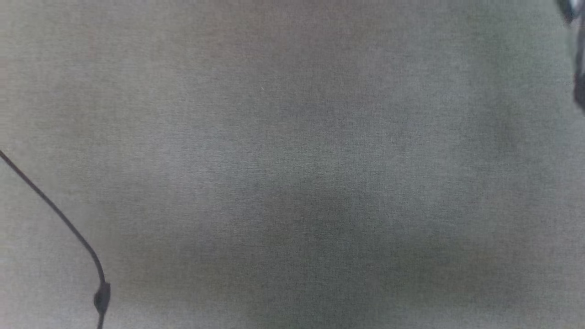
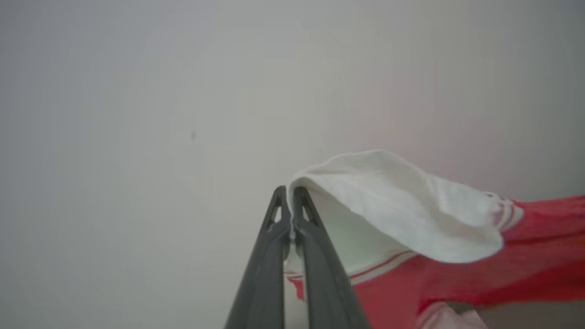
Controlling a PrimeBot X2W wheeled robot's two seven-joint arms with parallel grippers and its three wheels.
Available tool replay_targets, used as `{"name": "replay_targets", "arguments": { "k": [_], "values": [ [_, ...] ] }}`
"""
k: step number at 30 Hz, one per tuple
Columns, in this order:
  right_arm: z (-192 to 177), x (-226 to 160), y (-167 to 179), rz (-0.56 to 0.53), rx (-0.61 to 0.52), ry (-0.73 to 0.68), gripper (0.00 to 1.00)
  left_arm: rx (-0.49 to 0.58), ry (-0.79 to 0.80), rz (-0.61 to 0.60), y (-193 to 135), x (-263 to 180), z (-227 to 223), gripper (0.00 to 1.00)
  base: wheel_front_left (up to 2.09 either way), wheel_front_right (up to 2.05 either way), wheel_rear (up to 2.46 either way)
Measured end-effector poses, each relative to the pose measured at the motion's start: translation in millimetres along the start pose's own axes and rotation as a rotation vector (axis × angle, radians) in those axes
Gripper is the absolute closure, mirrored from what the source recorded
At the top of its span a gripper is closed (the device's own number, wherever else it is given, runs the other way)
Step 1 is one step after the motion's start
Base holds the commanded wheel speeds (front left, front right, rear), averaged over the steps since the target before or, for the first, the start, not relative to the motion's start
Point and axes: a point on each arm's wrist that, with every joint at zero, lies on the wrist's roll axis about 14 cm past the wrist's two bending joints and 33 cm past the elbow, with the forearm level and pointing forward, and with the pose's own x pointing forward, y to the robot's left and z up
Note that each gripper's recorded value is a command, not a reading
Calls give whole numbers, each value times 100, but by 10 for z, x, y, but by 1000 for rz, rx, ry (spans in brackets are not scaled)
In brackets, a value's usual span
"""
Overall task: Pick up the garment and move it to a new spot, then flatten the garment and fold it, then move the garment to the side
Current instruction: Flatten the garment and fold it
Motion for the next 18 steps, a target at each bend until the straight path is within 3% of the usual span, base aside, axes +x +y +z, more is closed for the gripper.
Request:
{"name": "replay_targets", "arguments": {
  "k": [8, 18],
  "values": [
    [-367, -276, 381, 90, 60, 149, 100, -98, 384, -136, -343, -602, -943, 100, 0, 0, 0],
    [-733, -896, 579, 214, 119, 296, 100, -227, 679, -266, -657, -1700, -1461, 100, 0, 0, 0]
  ]
}}
